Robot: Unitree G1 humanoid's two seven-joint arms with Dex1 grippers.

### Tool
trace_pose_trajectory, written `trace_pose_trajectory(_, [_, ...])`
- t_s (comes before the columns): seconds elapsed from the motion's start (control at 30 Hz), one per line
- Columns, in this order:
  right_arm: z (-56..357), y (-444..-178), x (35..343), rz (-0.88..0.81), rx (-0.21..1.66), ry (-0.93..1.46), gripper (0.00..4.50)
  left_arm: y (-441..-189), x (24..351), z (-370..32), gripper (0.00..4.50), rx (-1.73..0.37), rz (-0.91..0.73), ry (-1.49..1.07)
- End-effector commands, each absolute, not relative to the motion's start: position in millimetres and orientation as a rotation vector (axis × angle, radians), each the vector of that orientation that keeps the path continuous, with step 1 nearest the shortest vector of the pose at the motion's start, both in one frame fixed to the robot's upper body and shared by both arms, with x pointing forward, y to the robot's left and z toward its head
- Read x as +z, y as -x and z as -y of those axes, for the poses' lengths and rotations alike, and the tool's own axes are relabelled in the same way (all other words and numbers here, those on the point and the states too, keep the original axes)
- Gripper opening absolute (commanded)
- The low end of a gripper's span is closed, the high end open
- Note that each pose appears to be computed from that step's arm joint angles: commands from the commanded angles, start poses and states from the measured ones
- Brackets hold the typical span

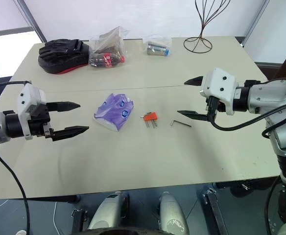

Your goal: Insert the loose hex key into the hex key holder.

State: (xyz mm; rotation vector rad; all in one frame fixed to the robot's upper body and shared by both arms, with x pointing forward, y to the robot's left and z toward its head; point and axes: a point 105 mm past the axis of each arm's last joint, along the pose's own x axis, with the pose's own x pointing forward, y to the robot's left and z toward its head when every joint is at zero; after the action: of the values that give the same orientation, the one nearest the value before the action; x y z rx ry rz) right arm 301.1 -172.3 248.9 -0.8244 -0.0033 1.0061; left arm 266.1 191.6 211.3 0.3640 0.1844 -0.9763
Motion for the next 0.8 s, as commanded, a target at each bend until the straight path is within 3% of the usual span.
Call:
trace_pose_trajectory(0.03, [174.2, -298.3, 262.4, 0.044, 0.982, 0.863, 4.5, -266.4, 222.7, -190.7, 4.47, -0.971, -0.135, -0.399])
trace_pose_trajectory(0.63, [171.3, -296.1, 263.0, 0.052, 0.982, 0.86, 4.5, -268.8, 226.1, -185.2, 4.47, -0.971, -0.133, -0.367])
trace_pose_trajectory(0.8, [169.7, -296.0, 262.9, 0.057, 0.982, 0.859, 4.5, -273.6, 219.3, -188.0, 4.47, -0.95, -0.139, -0.463])
